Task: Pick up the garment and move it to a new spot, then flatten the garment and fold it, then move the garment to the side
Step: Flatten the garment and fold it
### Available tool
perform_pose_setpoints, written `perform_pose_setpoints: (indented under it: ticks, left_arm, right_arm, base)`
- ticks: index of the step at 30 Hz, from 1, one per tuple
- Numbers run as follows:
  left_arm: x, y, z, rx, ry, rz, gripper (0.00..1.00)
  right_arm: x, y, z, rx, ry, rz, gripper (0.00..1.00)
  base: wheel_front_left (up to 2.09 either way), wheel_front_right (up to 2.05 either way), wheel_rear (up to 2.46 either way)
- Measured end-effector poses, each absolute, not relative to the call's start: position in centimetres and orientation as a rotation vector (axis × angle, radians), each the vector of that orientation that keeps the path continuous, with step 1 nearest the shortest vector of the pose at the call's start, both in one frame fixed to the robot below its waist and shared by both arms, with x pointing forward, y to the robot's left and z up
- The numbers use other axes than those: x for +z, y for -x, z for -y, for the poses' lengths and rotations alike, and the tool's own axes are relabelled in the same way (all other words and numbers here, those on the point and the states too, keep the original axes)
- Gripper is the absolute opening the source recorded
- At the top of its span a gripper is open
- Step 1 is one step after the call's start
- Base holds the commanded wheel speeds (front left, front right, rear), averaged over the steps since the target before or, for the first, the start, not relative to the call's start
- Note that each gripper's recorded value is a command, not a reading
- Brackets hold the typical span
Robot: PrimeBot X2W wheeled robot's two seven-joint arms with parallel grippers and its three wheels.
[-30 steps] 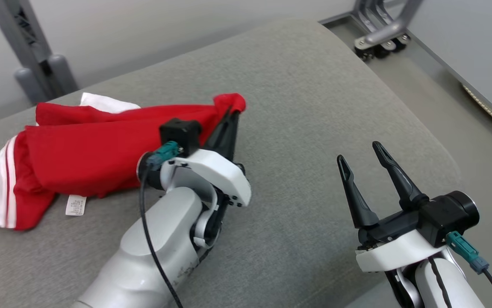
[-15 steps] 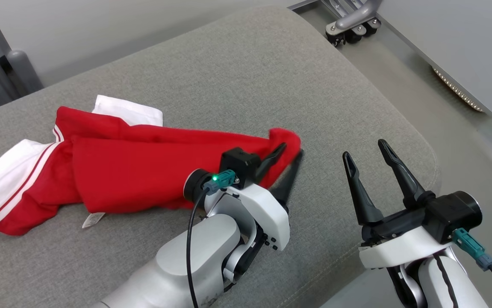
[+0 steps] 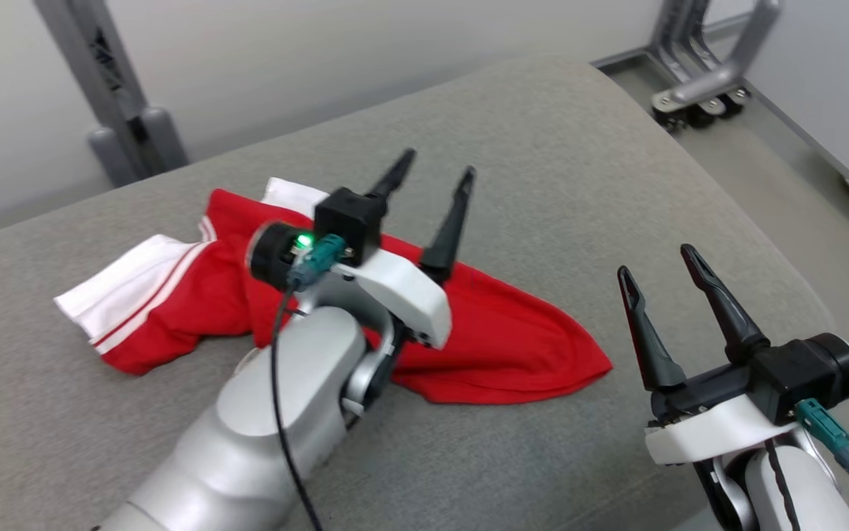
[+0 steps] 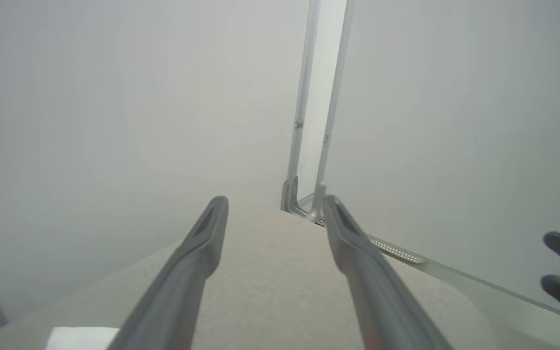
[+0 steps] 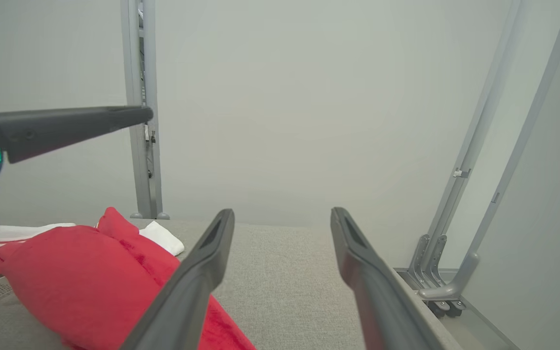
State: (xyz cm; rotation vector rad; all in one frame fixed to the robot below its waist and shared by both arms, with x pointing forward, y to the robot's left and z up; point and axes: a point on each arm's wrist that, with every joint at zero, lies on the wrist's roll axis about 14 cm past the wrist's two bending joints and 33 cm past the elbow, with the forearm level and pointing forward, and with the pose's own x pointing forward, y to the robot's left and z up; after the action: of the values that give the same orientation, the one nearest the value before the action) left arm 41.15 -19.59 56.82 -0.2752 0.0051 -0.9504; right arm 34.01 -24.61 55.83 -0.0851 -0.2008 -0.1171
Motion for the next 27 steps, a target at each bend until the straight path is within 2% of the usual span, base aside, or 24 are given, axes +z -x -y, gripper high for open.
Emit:
perform_pose_setpoints:
  ticks: [4,10,20,27]
  left_arm:
    - [58.6,-44.9,13.7,-0.765,0.204,0.123,1.0]
    - [59.1,-47.4,3.3,-0.494,0.106,0.225,1.0]
    - [54.7,-44.6,-9.3,-0.17,0.069,0.167,1.0]
    - [52.5,-41.7,-13.9,-0.015,0.074,0.125,1.0]
  right_arm:
    - [56.3,-34.6,23.5,-0.065,0.099,0.221,1.0]
    - [57.1,-35.4,21.6,0.015,0.112,0.249,1.0]
    - [57.1,-36.8,18.8,0.117,0.119,0.257,1.0]
    - [56.0,-37.5,16.6,0.203,0.108,0.225,1.0]
  base:
    - [0.0,0.0,0.0]
    - [0.0,0.0,0.0]
    - [0.0,0.0,0.0]
    - [0.0,0.0,0.0]
